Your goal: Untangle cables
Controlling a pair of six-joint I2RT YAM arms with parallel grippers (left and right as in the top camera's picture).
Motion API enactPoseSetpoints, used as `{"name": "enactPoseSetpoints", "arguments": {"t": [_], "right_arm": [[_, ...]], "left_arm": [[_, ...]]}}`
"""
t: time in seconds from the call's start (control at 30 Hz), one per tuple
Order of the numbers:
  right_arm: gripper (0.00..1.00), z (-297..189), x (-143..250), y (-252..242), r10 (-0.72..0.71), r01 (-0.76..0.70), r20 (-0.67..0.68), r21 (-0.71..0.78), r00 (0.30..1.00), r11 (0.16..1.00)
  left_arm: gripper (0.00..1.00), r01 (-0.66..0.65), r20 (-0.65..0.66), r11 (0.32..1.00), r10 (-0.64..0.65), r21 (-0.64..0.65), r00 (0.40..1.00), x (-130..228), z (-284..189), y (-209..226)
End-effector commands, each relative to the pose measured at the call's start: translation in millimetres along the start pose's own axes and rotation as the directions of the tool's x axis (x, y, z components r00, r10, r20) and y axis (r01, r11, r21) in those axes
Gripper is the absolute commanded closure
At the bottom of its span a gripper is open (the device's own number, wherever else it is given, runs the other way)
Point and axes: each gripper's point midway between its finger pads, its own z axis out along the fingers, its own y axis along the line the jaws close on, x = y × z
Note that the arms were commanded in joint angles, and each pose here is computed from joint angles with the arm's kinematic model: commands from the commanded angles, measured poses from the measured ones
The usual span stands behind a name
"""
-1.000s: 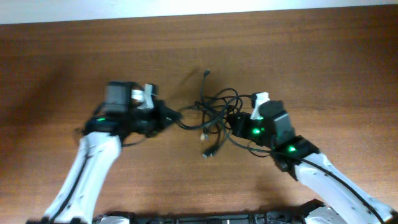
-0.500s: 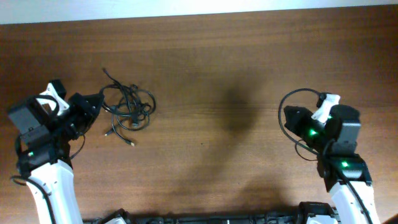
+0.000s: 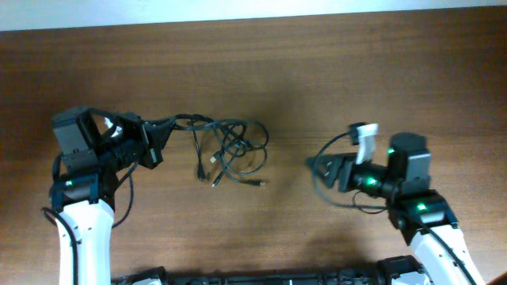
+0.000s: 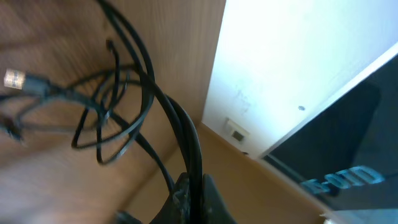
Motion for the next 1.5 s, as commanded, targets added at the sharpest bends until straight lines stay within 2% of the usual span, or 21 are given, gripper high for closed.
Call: {"name": "enactPoseSetpoints", "arguments": {"t": [0.0,0.07,0.13,0.2,0.33,0.63,0.67,0.7,0.73,0.83,0.9,0.97,1.07,1.17,1.23,1.37,1.47], "right_arm": [[0.23,17.5,14.9,13.2,-0.233,0.233,-0.047,0.006,0.971,0.972],[0.19,26.4,12.9,17.7,-0.315,0.316,-0.032,0.041,0.949,0.948],[0.07,38.0,3.2,25.6,-0.399,0.396,0.018,0.096,0.917,0.913],[0.0,46.6,-6.7,30.0,-0.449,0.436,0.064,0.155,0.891,0.886],[0.01,73.0,-18.2,31.2,-0.583,0.537,0.099,0.29,0.806,0.792],[0.0,127.4,1.7,6.6,-0.598,0.556,0.036,0.327,0.801,0.764],[0.05,130.7,1.0,6.3,-0.599,0.556,0.043,0.325,0.799,0.765],[0.16,132.5,0.0,6.7,-0.601,0.556,0.051,0.324,0.798,0.766],[0.23,133.3,-1.1,7.5,-0.602,0.555,0.058,0.323,0.797,0.766],[0.75,129.6,-10.7,5.3,-0.578,0.511,0.097,0.365,0.81,0.778],[0.96,127.0,-14.3,3.9,-0.562,0.486,0.114,0.384,0.819,0.785],[0.96,123.5,-15.1,12.1,-0.545,0.472,0.133,0.359,0.828,0.805],[0.96,108.4,-16.9,48.1,-0.525,0.481,0.185,0.235,0.831,0.845],[0.96,69.6,-22.0,89.8,-0.53,0.514,0.255,0.133,0.809,0.847],[0.96,36.4,-22.4,104.2,-0.532,0.521,0.288,0.121,0.796,0.845],[0.96,-14.0,-19.9,96.7,-0.535,0.495,0.311,0.203,0.786,0.845],[0.96,-62.5,-36.6,57.8,-0.515,0.342,0.38,0.436,0.769,0.832]], "left_arm": [[1.0,0.138,-0.059,0.99,-0.137,0.013,0.989,23.6,-0.1,-11.9],[1.0,0.138,-0.075,0.99,-0.138,0.001,0.988,29.9,2.9,-10.5],[1.0,0.128,-0.093,0.992,-0.128,-0.011,0.987,37.1,6.2,-8.7],[1.0,0.125,-0.11,0.992,-0.127,-0.023,0.986,43.8,9.0,-7.0],[1.0,0.137,-0.16,0.989,-0.143,-0.048,0.977,62.4,13.6,-4.5],[1.0,0.02,-0.249,0.998,-0.004,0.065,0.969,99.4,14.2,-33.1],[1.0,0.012,-0.256,0.998,0.006,0.068,0.967,103.1,14.4,-33.5],[1.0,0.008,-0.262,0.998,0.01,0.067,0.965,105.2,14.9,-33.1],[1.0,0.005,-0.268,0.998,0.012,0.063,0.963,107.5,15.6,-32.1],[1.0,0.003,-0.273,0.998,0.014,0.061,0.962,109.7,16.1,-31.5],[1.0,0.003,-0.266,0.998,0.013,0.062,0.964,108.3,16.6,-31.6],[1.0,0.007,-0.208,0.997,0.009,0.077,0.978,97.4,18.1,-34.7],[1.0,-0.047,-0.027,0.992,0.051,0.121,0.998,63.6,18.7,-42.4],[1.0,-0.055,0.122,0.99,0.039,0.129,0.992,33.0,14.2,-43.9],[1.0,-0.03,0.226,0.993,0.002,0.118,0.974,11.0,9.3,-39.4],[1.0,0.01,0.383,0.995,-0.046,0.096,0.923,-21.4,-1.7,-28.9],[1.0,0.037,0.451,0.996,-0.071,0.085,0.89,-40.0,-11.9,-22.0]]}}
